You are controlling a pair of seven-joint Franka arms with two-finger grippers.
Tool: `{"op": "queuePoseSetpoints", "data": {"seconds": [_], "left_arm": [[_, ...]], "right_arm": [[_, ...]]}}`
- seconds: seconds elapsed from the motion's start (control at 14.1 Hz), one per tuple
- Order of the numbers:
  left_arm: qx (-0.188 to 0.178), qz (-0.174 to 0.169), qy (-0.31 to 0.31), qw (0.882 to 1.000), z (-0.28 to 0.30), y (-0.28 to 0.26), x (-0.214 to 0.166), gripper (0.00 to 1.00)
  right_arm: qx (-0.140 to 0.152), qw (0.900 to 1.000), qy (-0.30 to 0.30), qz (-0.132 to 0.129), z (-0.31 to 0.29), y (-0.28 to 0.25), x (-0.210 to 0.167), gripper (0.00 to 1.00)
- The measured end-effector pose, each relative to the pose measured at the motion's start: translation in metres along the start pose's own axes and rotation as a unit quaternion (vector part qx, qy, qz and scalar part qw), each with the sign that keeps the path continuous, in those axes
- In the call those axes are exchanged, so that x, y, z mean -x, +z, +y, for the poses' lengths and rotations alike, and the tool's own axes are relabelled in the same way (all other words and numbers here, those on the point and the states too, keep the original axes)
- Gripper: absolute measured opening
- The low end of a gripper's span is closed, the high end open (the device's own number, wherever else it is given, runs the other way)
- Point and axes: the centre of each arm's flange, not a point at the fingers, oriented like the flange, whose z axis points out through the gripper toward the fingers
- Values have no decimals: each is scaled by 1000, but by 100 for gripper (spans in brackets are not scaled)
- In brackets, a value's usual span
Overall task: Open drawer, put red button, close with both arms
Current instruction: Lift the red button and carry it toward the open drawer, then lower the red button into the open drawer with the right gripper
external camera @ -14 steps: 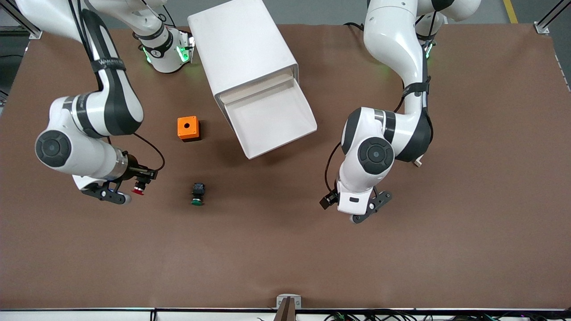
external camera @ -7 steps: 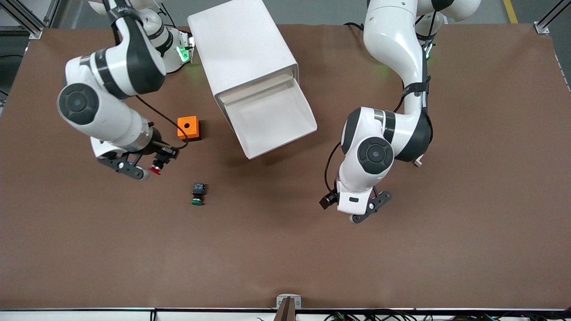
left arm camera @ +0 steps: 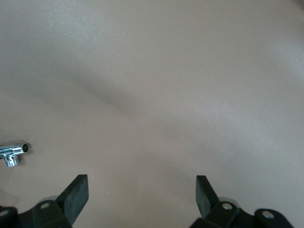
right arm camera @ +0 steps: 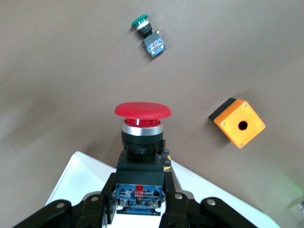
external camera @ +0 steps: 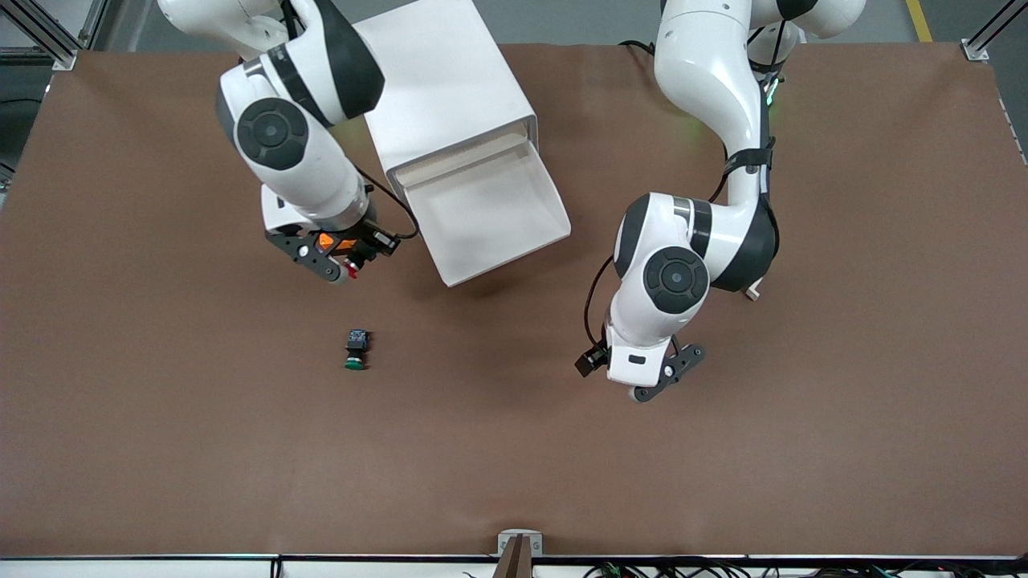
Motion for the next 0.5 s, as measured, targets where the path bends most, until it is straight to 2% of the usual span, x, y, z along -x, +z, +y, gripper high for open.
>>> {"op": "queuePoseSetpoints", "data": {"seconds": [0.5], "left_arm": [[0,0,0,1000,0,0,0,100]], "right_arm": [[-18,998,62,3,-23,13,50,42]]}}
